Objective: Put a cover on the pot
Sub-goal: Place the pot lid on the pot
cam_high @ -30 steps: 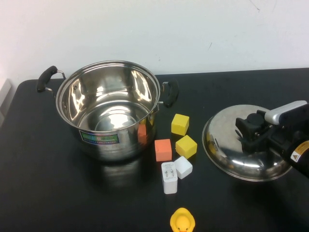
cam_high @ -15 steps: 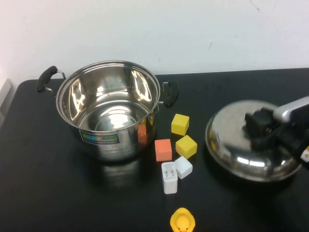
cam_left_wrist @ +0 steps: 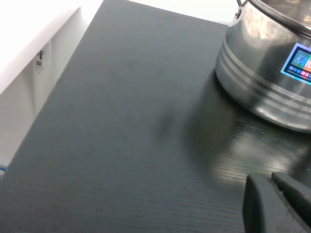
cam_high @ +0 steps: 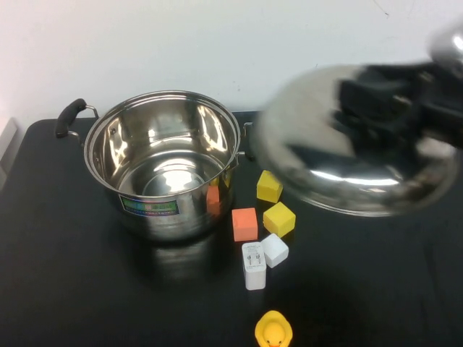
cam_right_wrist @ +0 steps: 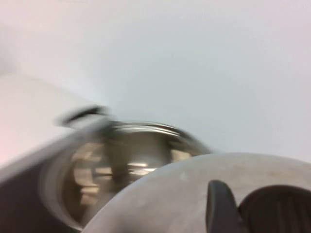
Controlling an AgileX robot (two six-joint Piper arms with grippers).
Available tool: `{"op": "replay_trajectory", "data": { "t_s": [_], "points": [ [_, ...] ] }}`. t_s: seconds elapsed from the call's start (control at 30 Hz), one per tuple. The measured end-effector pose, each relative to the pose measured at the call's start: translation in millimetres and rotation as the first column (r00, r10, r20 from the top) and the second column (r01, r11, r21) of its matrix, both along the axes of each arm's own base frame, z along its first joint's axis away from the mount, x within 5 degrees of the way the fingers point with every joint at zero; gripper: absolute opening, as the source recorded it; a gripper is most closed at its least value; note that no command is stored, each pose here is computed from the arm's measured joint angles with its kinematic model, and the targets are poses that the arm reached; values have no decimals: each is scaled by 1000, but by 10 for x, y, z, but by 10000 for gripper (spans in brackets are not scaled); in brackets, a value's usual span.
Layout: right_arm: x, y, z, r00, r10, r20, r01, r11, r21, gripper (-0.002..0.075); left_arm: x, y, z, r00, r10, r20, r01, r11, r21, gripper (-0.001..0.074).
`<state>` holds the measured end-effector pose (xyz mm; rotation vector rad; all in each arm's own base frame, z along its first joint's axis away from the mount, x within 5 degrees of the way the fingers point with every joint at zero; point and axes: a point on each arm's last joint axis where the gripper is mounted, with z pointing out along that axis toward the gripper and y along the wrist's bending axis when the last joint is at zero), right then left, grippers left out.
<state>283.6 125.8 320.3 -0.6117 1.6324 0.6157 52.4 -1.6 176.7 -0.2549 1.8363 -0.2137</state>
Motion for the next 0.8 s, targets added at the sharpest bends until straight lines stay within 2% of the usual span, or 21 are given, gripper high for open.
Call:
{"op": "replay_trajectory", "data": {
  "t_s": [0.2, 0.33, 0.53, 0.8],
  "points": [
    [261, 536, 390, 986, 163, 37, -164, 986, 5, 341, 0, 0, 0, 1000, 0, 0, 0, 1000, 0, -1],
    [504, 965, 433, 969, 237, 68, -238, 971, -7, 341, 0, 0, 0, 1000, 0, 0, 0, 1000, 0, -1],
    [852, 1574, 297, 954, 300, 30, -300, 954, 2, 341, 0, 0, 0, 1000, 0, 0, 0, 1000, 0, -2],
    [1267, 1973, -194, 947, 315, -56, -317, 948, -24, 341, 0, 0, 0, 1000, 1, 0, -1, 1000, -4, -2]
  ]
}}
